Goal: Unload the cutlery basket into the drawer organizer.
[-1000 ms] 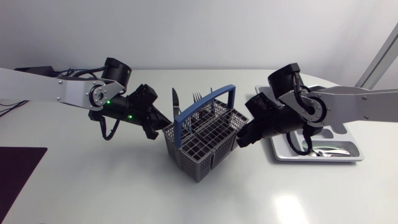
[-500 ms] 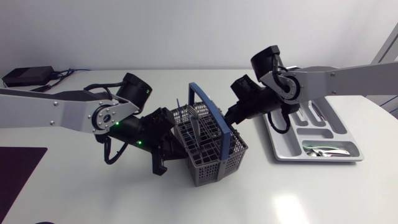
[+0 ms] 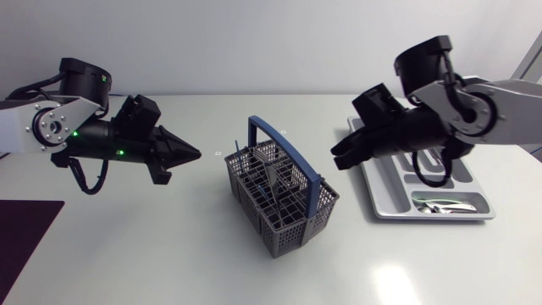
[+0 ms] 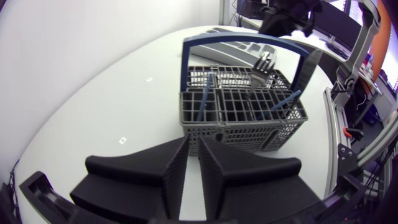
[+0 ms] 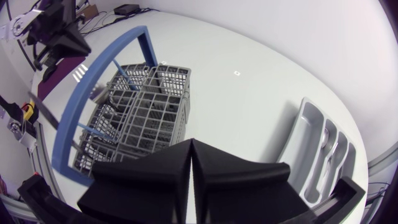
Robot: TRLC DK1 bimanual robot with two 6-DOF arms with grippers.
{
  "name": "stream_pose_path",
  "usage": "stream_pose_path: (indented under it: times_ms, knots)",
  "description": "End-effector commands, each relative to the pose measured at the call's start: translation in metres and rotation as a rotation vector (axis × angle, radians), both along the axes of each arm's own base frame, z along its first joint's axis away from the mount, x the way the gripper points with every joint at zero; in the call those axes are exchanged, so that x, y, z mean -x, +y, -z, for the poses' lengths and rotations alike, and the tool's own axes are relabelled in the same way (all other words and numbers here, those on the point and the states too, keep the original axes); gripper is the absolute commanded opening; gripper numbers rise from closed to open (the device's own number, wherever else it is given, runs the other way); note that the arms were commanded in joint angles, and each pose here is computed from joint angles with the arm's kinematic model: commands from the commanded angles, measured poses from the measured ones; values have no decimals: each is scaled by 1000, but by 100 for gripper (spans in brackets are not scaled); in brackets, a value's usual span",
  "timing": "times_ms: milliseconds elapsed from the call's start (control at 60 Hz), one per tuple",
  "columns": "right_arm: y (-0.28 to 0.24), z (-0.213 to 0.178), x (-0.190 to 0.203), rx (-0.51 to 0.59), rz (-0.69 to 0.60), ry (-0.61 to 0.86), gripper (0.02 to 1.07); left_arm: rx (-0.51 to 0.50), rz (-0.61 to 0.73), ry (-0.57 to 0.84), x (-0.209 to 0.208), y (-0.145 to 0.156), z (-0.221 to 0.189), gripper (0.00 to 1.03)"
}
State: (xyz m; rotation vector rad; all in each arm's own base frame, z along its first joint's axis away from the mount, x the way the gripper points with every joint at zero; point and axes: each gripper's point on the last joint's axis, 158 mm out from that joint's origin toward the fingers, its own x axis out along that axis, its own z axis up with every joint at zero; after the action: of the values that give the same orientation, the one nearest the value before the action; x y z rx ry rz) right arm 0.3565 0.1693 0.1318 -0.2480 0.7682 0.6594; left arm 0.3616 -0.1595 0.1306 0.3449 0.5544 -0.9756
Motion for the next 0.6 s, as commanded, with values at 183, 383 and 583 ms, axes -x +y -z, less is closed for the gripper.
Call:
stream_pose_path:
  times_ms: [183, 383, 583]
  knots:
    - [-15, 14, 67, 9, -46, 51, 8, 64, -52, 12, -61, -4, 21, 15]
    - [-18, 35, 92, 10, -63, 99, 8, 70, -34, 57, -89, -24, 49, 15]
    - [-10, 51, 103, 16, -99, 139, 8, 69, -10, 71, -99, -39, 60, 15]
